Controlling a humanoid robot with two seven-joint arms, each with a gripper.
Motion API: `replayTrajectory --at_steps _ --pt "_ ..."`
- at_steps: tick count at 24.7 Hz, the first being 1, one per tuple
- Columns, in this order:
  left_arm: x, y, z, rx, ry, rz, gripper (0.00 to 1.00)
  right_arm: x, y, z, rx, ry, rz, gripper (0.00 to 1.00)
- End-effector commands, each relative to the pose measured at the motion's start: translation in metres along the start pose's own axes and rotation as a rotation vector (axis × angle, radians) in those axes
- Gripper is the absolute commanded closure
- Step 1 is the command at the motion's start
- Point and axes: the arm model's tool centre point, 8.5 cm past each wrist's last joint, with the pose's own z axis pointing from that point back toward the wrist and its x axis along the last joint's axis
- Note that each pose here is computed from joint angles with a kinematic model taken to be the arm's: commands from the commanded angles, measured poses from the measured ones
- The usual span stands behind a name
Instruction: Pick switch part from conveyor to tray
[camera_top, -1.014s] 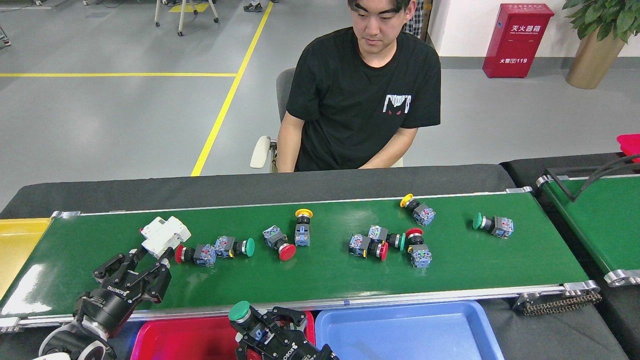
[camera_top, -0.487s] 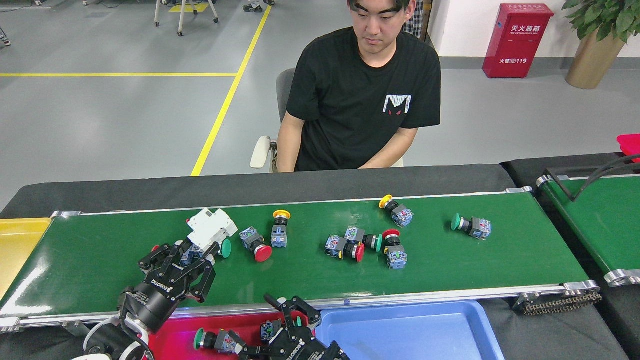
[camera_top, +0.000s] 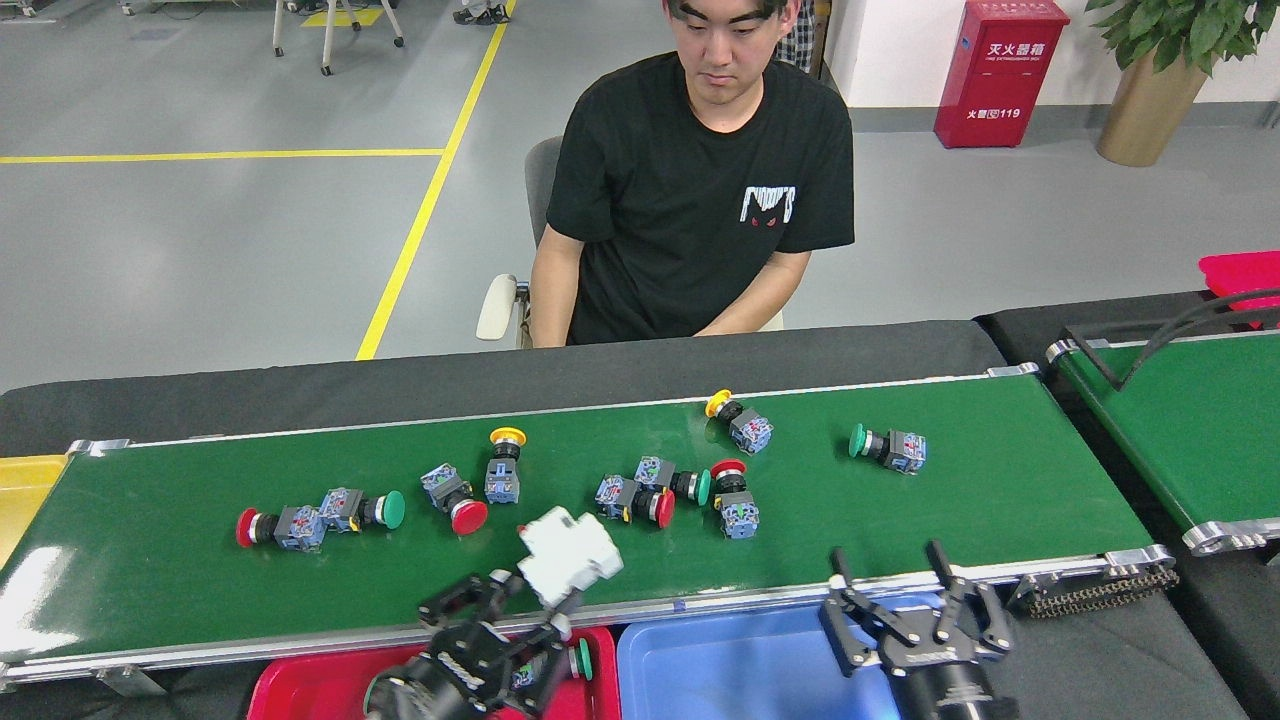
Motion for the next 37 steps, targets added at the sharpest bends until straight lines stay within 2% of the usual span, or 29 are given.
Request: replayTrajectory --at_steps 1,3,4,9,12,15,16,19,21,23,28,30,34,37 --pt "0.021 0.007 -0.009 0.011 -0.018 -0.024 0.64 -0.004 -0.004 -0.002 -0.017 -0.004 0.0 0.0" --pt "0.035 0.007 -0.014 0.012 0.004 -0.025 0.17 -0.006 -0.004 -0.002 -0.016 -0.004 -0.016 0.0" --pt "0.038 0.007 -0.016 0.015 0.028 -0.017 0.0 -0.007 -0.004 -0.002 -0.014 -0.004 -0.016 0.0" --pt "0.037 0.012 -0.017 0.041 0.055 -0.007 0.0 -0.012 -0.004 -0.004 -0.009 -0.012 0.002 0.0" --pt "0.002 0.019 0.001 0.064 0.184 -0.012 0.0 -0.023 -0.007 -0.026 -0.002 -0.053 0.041 0.0" --pt "-0.057 0.004 0.05 0.03 0.433 0.015 0.0 -0.024 -0.012 -0.052 0.014 -0.154 0.065 0.0" --pt "-0.08 -0.004 0.076 0.019 0.524 0.025 0.0 -0.022 -0.012 -0.059 0.042 -0.196 0.067 0.0" --pt "-0.13 -0.032 0.165 -0.035 0.758 0.047 0.0 -0.016 -0.008 -0.084 0.146 -0.291 0.022 0.0" --pt "-0.148 -0.041 0.208 -0.081 0.843 0.033 0.0 -0.017 -0.015 -0.105 0.168 -0.324 0.021 0.0" --pt "-0.152 -0.045 0.222 -0.091 0.86 0.045 0.0 -0.018 -0.017 -0.117 0.176 -0.333 0.024 0.0" --pt "-0.15 -0.042 0.211 -0.075 0.8 0.059 0.0 -0.001 -0.012 -0.134 0.211 -0.403 0.029 0.0" --pt "-0.158 -0.033 0.2 -0.053 0.794 0.053 0.0 0.008 -0.012 -0.141 0.218 -0.419 0.029 0.0" --pt "-0.182 -0.013 0.14 -0.09 0.72 0.081 0.0 0.025 -0.01 -0.153 0.236 -0.443 0.029 0.0" --pt "-0.212 -0.002 0.109 -0.109 0.724 0.111 0.0 0.044 -0.008 -0.164 0.25 -0.452 0.019 0.0"
